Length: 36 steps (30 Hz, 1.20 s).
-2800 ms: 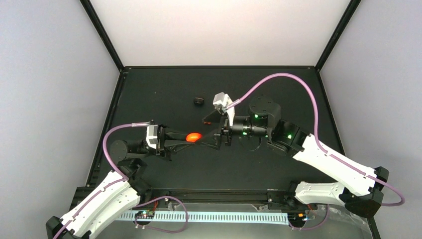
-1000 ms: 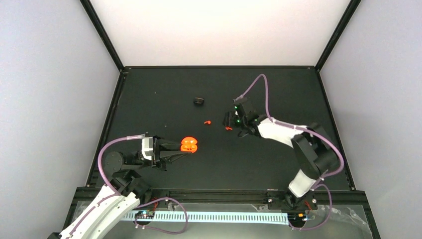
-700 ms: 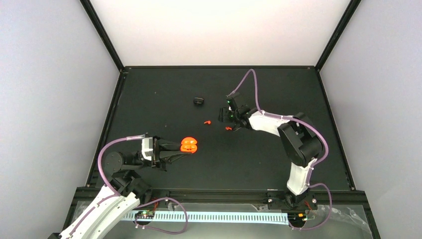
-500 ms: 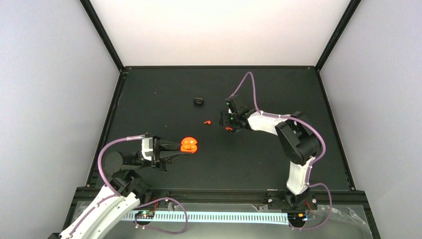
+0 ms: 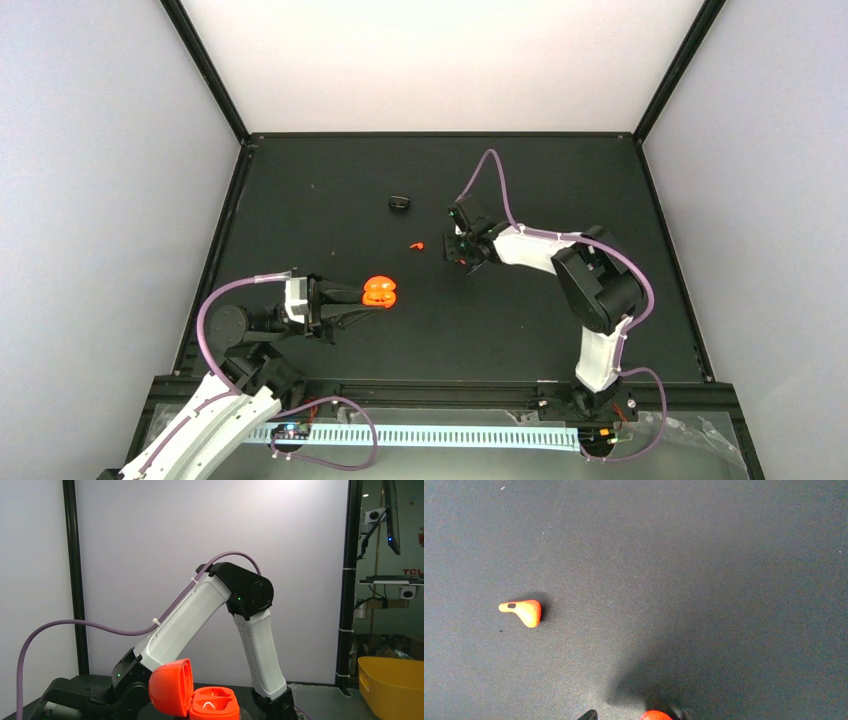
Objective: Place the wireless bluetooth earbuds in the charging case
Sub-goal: Pick up the earbud from the center of the board.
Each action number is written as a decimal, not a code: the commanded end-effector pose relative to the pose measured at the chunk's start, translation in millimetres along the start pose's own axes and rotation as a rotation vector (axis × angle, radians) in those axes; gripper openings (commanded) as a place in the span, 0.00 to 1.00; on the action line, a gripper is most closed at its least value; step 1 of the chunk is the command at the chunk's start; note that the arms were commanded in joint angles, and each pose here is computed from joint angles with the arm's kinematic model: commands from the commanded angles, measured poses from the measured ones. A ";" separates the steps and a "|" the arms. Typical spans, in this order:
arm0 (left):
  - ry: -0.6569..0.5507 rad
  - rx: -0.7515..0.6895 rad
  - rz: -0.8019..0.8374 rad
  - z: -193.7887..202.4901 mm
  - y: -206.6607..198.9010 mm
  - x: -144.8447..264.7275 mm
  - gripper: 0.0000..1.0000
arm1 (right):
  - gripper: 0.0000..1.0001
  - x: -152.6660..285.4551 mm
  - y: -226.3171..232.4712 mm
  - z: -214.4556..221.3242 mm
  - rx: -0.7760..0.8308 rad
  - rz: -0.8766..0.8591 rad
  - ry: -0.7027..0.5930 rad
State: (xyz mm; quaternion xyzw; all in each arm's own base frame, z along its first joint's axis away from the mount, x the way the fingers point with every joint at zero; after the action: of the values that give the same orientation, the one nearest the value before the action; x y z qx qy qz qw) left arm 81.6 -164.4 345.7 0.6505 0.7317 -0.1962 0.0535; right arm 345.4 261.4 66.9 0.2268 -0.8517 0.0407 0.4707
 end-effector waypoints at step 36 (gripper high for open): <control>-0.024 -0.036 0.009 -8.6 -8.3 2.7 0.02 | 0.21 -5.2 2.0 16.1 0.183 0.225 0.167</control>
State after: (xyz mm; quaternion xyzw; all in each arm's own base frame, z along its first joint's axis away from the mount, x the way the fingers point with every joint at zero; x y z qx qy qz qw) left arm 79.0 -162.6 346.4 0.6505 0.7319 -0.1944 0.0577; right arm 341.0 266.2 63.0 0.1808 -0.8327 0.1600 0.4982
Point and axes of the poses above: each gripper's point midway between its finger pads, its own x axis back along the fingers, its own y axis along the line the jaws close on, z = x × y, the point moved 4 cm from there along x, back along the fingers, and after that the axes turned 13 degrees about x, right-handed, at the moved point
